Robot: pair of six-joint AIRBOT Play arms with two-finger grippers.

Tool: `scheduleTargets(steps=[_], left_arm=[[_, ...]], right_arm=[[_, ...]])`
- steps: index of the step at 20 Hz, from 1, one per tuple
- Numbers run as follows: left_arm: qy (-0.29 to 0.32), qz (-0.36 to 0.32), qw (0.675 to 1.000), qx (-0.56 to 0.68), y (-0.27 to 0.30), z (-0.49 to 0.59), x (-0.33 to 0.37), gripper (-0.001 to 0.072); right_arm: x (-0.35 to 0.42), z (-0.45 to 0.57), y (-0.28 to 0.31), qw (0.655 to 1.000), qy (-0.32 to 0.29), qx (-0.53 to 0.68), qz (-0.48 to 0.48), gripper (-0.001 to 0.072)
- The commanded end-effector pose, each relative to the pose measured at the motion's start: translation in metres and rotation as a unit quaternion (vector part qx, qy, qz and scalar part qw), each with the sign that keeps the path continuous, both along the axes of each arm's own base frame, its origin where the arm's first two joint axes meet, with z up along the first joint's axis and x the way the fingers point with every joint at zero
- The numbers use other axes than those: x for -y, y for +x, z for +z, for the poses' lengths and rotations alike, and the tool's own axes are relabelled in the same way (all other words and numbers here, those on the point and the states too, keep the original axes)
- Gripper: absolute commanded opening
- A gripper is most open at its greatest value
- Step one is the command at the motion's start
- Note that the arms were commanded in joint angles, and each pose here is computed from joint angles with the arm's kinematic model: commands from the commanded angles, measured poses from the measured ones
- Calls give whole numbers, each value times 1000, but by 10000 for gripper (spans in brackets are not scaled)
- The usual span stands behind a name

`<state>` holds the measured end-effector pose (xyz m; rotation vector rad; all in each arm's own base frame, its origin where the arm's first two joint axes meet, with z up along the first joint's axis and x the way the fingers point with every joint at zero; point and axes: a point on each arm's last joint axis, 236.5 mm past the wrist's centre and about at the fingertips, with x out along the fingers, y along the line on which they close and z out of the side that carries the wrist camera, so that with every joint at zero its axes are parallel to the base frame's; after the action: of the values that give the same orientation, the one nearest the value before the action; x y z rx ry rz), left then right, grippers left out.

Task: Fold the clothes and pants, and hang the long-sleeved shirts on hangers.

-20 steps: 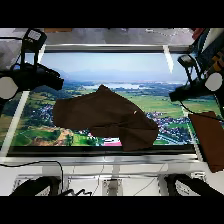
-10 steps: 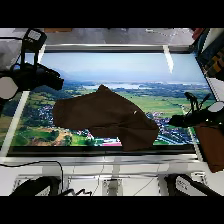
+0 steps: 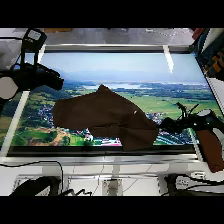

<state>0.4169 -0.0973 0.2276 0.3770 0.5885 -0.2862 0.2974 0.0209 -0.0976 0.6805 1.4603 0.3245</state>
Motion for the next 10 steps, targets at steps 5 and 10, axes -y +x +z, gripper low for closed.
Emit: scheduleTargets(steps=[5,10], left_arm=[[-11,-4,1000,-3,-1,0,5,208],[-10,1,1000,-29,-1,-16,4,208]], right_arm=[[-1,-15,16,1000,6,17,-17,414],[-34,-16,19,998,5,36,44,229]])
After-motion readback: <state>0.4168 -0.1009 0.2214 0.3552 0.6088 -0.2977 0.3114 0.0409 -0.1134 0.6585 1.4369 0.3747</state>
